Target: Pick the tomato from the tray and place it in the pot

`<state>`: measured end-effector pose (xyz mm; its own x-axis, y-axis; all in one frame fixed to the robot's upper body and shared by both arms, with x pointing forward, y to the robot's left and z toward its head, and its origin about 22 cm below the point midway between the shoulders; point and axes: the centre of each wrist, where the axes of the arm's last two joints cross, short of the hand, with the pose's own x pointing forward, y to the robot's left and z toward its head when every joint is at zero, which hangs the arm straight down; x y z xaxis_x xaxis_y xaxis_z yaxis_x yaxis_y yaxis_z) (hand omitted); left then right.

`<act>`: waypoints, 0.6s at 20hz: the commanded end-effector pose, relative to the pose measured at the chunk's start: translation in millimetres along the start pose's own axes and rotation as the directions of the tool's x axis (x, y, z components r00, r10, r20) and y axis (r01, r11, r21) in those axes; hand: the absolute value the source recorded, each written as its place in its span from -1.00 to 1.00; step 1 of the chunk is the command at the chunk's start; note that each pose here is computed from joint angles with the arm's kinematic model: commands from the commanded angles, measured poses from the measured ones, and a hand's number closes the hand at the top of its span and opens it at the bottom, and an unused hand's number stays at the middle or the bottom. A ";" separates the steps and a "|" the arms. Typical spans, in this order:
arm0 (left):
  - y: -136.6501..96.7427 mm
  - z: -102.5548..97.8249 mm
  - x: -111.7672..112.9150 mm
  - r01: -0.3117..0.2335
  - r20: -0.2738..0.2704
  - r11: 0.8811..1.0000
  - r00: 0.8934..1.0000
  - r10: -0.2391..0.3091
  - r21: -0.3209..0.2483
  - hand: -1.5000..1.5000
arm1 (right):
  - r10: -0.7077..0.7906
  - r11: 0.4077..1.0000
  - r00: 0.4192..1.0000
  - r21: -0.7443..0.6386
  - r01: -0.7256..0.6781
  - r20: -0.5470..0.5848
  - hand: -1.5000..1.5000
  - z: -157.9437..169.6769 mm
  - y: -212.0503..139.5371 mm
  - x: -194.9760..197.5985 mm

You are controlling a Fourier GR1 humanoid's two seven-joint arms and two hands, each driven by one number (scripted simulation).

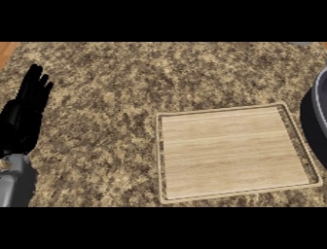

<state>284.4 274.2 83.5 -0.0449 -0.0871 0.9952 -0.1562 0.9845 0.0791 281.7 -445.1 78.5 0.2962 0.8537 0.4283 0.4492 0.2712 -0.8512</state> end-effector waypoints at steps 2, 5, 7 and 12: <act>-8.0 4.9 -11.8 -0.011 -0.002 1.000 1.000 0.011 -0.009 0.00 | -0.115 0.985 0.984 0.115 0.131 -0.137 -1.00 -5.8 32.9 -20.4; -0.5 3.7 13.1 0.008 0.003 1.000 1.000 -0.008 -0.004 0.00 | -0.208 0.955 0.974 0.195 0.223 -0.094 -1.00 -25.4 20.2 -26.3; 8.3 -0.6 5.2 -0.004 0.010 1.000 1.000 0.004 -0.005 0.00 | -0.259 0.933 0.962 0.236 0.274 -0.090 -1.00 -26.4 29.2 -28.6; -4.7 -13.8 11.1 -0.005 0.020 1.000 1.000 0.004 0.021 0.00 | -0.564 0.815 0.825 0.144 0.561 -0.027 -1.00 -25.6 38.3 -21.6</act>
<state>286.4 274.5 85.3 -0.0485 -0.0819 0.9955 -0.1593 0.9845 0.0733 307.4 -468.1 45.2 0.1472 0.6491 0.7463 0.3730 0.6624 -0.6497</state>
